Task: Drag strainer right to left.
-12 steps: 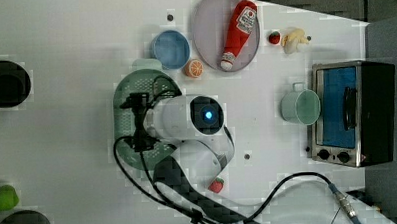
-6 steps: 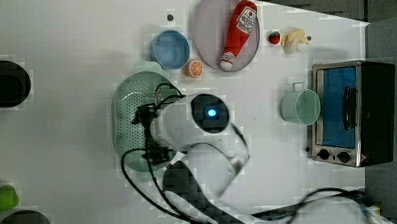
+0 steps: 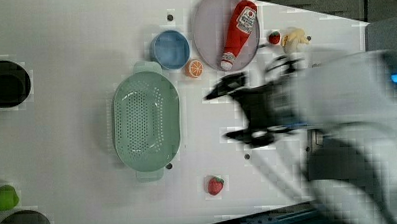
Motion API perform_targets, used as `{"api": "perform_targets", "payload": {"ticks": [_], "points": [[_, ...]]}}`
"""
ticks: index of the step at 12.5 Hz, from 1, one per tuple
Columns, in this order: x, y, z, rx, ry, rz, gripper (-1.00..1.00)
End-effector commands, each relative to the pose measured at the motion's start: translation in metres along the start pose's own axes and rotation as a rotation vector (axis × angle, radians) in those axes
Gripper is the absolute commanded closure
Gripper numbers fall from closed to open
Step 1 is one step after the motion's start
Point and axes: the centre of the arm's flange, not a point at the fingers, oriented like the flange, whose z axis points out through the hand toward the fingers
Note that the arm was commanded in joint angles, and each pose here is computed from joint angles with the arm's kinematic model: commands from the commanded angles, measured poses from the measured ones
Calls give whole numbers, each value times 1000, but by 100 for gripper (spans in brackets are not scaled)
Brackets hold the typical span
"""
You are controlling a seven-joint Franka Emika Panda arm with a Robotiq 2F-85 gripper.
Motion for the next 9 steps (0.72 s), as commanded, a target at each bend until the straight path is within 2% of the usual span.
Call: {"api": "perform_targets", "payload": {"ticks": [1,2,4,5,9], "points": [[133,49,-123,119,7,-147,-100],[169,69,-143,121,43,-190,-100],[234,112,-170,75,121,-269,-100],[259,132,-180,60,138,-290,-100],[316,182,-200,95,100,-205,-100]]}}
